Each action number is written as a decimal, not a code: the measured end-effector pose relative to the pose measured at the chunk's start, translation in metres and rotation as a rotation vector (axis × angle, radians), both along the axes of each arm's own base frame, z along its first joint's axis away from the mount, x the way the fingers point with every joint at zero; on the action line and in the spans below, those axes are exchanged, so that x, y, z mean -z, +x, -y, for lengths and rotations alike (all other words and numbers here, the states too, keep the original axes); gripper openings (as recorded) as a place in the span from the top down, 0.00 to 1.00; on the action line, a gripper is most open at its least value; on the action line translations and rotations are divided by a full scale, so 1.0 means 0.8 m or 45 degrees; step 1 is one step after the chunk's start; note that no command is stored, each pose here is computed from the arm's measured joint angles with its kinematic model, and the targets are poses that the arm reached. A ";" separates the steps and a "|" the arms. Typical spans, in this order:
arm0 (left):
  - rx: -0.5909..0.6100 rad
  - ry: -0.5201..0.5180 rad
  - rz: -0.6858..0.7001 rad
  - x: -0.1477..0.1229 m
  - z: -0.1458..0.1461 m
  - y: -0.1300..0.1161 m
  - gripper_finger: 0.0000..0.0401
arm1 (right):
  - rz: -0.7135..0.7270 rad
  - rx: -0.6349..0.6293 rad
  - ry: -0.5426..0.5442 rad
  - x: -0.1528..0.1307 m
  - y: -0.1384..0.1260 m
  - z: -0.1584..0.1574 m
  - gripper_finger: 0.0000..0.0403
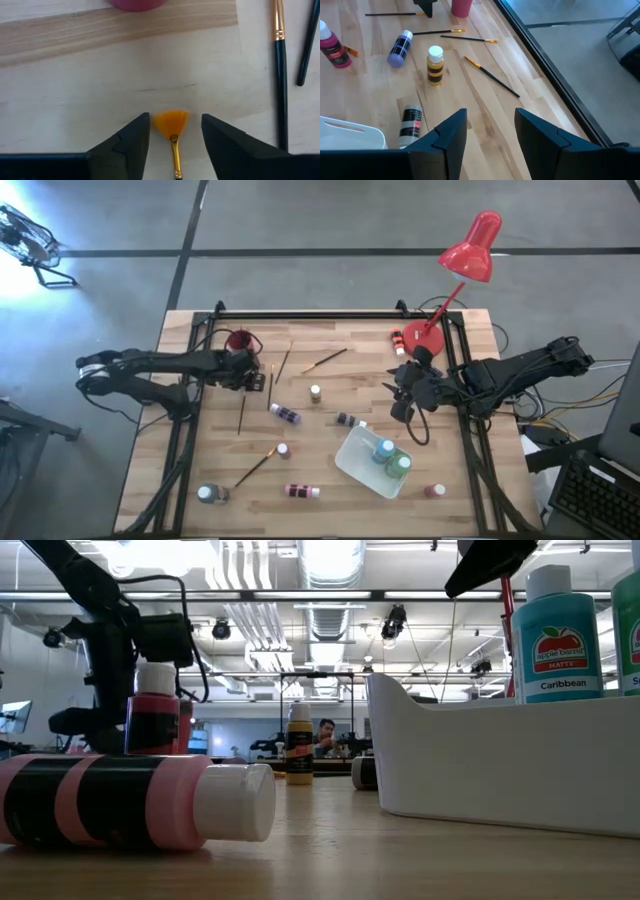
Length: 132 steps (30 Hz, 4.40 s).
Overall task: Pick & Place Paint Supplies
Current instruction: Put the orange paintbrush into the pink cup
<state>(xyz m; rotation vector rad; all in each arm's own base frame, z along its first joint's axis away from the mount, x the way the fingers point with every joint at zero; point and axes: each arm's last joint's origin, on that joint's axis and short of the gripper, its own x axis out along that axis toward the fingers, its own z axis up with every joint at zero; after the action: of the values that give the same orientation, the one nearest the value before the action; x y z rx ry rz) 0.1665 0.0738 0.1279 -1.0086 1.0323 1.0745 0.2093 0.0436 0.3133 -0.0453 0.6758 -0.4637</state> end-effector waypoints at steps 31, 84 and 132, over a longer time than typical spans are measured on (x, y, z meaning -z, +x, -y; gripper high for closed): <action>0.231 0.064 0.356 -0.075 0.010 -0.005 1.00 | -0.050 0.009 -0.005 0.003 -0.004 0.001 0.77; 0.249 1.725 0.140 -0.161 -0.025 -0.035 1.00 | -0.007 0.034 0.020 -0.002 -0.002 0.001 0.76; 0.360 1.635 0.237 -0.091 -0.018 -0.042 0.70 | 0.078 0.026 0.039 -0.024 0.000 0.000 0.67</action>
<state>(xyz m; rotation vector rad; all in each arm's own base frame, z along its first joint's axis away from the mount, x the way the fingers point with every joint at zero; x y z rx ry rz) 0.1325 0.0881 0.2010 0.0915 0.1662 1.0874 0.2093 0.0435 0.3322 0.0049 0.6236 -0.4727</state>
